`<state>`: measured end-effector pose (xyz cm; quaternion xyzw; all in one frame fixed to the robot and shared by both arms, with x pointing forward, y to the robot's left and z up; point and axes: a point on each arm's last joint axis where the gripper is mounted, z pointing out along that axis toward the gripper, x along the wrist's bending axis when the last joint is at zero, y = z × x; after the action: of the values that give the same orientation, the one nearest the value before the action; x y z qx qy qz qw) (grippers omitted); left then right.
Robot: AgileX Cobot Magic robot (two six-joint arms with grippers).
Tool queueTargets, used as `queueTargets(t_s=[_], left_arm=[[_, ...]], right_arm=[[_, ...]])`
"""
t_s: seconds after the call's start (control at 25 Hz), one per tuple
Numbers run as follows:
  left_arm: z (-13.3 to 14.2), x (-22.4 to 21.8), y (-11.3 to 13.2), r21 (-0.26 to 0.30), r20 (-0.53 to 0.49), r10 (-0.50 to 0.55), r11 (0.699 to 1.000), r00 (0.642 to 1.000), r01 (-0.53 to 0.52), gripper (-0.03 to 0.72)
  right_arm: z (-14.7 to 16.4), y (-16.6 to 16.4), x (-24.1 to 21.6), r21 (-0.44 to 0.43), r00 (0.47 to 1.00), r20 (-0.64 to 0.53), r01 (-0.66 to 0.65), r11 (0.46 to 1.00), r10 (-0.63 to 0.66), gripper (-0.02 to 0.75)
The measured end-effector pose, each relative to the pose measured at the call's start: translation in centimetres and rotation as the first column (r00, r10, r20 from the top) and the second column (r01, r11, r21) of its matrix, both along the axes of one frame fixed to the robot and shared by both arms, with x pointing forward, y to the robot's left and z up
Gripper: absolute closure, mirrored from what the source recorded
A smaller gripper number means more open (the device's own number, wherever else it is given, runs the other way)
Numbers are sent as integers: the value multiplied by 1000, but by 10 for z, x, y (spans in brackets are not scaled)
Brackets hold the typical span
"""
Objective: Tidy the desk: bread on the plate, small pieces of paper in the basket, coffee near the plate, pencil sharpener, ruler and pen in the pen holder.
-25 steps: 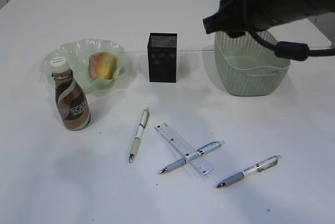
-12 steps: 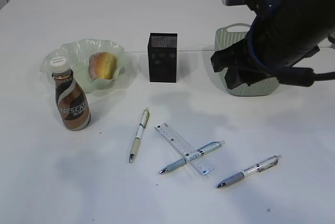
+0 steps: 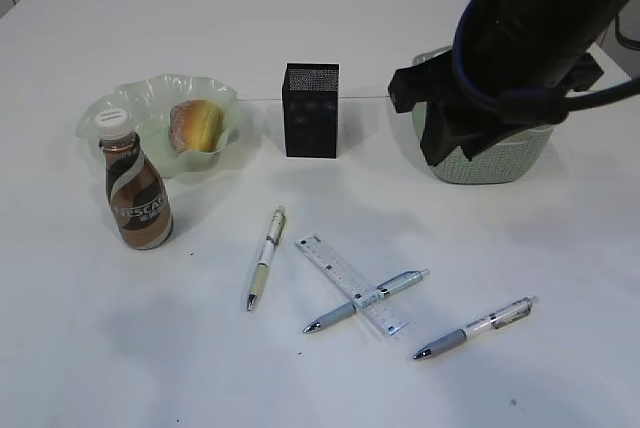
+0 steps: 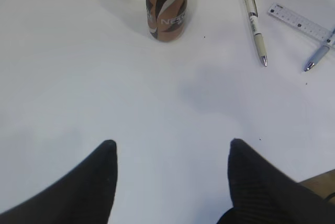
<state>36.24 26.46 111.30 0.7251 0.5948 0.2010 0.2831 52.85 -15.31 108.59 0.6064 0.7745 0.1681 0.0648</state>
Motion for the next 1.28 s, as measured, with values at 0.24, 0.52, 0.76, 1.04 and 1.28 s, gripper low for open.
queueTargets(t_s=[0.24,0.52,0.76,1.04,1.28], left_arm=[[-2,-2,1,5,-35,3,1000,999,-3,222],[-4,-4,1,13,-64,6,1000,998,-5,222],[-4,-5,1,11,-67,7,1000,998,-7,222],[-5,-6,2,16,-83,8,1000,997,-7,222],[-7,-9,2,28,-120,11,1000,993,-7,222]], right_arm=[[-8,11,23,-25,999,-26,-24,999,23,438],[-39,19,40,-68,994,-101,-34,997,27,407],[-57,24,47,-74,986,-133,-107,991,97,337],[-71,31,57,-71,979,-136,-165,984,155,331],[-86,57,72,-78,964,-164,-222,972,207,330]])
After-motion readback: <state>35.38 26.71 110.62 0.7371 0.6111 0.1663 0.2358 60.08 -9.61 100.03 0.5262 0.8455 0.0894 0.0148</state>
